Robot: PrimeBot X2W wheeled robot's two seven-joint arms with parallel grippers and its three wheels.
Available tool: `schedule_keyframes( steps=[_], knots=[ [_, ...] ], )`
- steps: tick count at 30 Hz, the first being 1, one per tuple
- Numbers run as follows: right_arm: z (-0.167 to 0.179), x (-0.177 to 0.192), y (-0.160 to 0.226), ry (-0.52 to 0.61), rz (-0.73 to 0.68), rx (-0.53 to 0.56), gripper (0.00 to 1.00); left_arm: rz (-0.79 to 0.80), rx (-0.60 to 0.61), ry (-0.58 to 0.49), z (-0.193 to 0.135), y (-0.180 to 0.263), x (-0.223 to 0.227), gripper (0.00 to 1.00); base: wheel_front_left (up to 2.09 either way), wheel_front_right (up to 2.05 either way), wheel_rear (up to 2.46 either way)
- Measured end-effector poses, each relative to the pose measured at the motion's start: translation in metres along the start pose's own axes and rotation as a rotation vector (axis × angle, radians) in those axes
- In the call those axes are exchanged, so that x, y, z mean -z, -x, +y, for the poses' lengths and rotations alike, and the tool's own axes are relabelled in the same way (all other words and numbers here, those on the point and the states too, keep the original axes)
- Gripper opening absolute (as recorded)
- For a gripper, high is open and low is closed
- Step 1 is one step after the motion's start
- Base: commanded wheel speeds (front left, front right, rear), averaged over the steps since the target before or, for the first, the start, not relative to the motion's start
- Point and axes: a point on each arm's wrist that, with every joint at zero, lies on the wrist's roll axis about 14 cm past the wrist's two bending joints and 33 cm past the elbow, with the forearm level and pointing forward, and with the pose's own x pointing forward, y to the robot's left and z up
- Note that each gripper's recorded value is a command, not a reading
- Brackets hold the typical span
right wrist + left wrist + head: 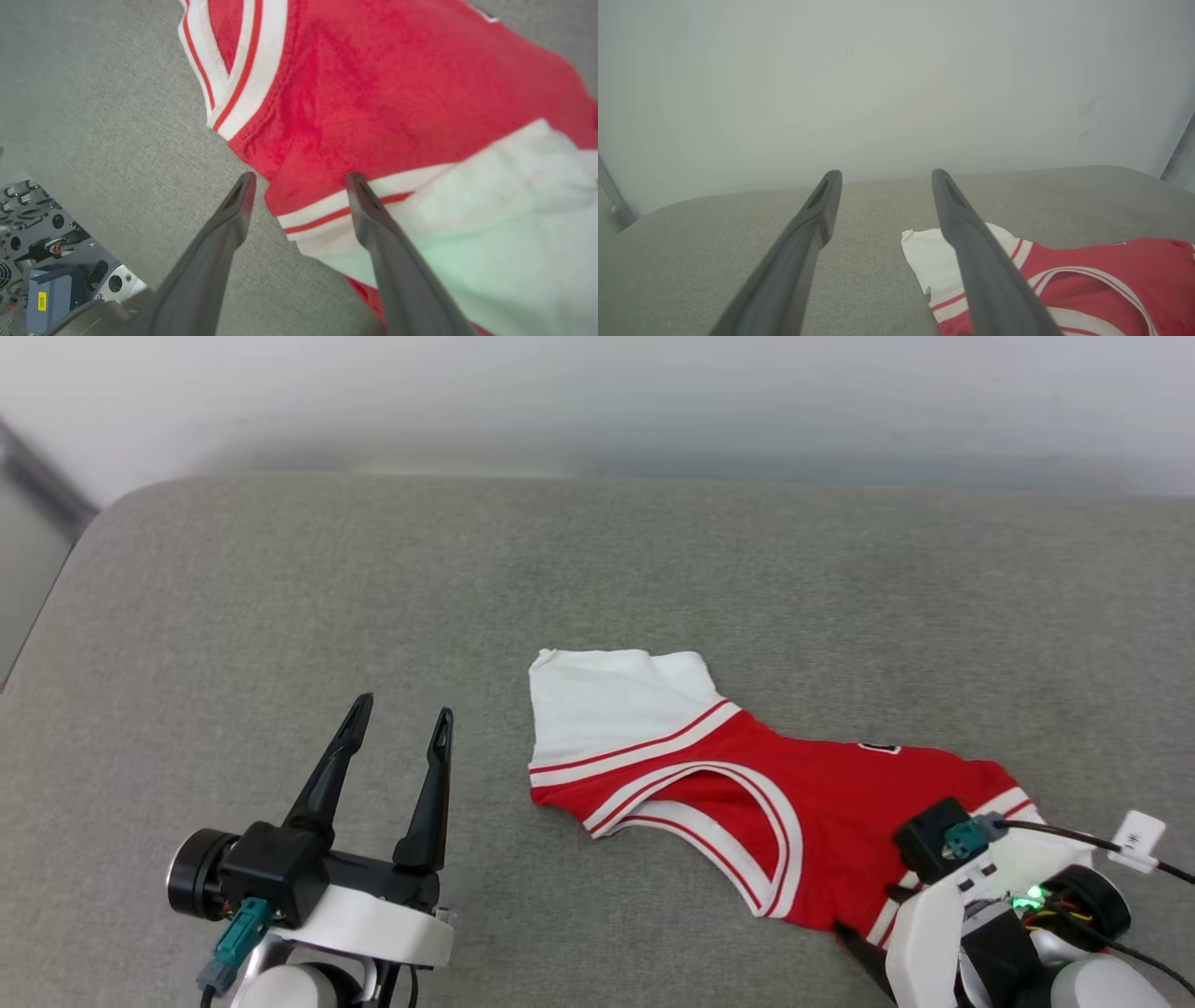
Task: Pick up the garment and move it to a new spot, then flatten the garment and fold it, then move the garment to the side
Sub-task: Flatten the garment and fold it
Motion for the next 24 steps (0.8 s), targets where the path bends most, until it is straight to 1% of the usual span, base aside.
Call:
schedule_keyframes(
  steps=[3, 9, 10, 11, 12, 13, 18, 24],
  knots=[
    [0.002, 0.017, -0.008, 0.03, 0.12, -0.022, 1.0, 0.012, -0.018, -0.003, 0.005, 0.001, 0.004, 1.0, 0.0, 0.0, 0.0],
    [0.002, 0.032, -0.027, 0.045, 0.222, -0.045, 1.0, 0.03, -0.053, -0.009, 0.016, 0.002, 0.009, 1.0, 0.0, 0.0, 0.0],
    [0.003, 0.034, -0.03, 0.045, 0.234, -0.051, 0.98, 0.033, -0.059, -0.01, 0.018, 0.003, 0.01, 1.0, 0.0, 0.0, 0.0],
    [0.004, 0.036, -0.032, 0.044, 0.247, -0.056, 0.43, 0.035, -0.063, -0.012, 0.019, 0.003, 0.011, 1.0, 0.0, 0.0, 0.0],
    [0.006, 0.037, -0.035, 0.049, 0.253, -0.065, 0.14, 0.036, -0.068, -0.013, 0.021, 0.003, 0.011, 1.0, 0.0, 0.0, 0.0],
    [0.008, 0.037, -0.037, 0.055, 0.254, -0.073, 0.0, 0.039, -0.072, -0.013, 0.022, 0.003, 0.012, 1.0, 0.0, 0.0, 0.0],
    [0.029, 0.032, -0.04, 0.068, 0.217, -0.128, 0.0, 0.045, -0.074, -0.007, 0.02, 0.005, 0.013, 1.0, 0.0, 0.0, 0.0],
    [0.052, 0.023, -0.029, 0.094, 0.169, -0.178, 0.0, 0.031, -0.053, -0.005, 0.015, 0.004, 0.009, 1.0, 0.0, 0.0, 0.0]
  ],
)
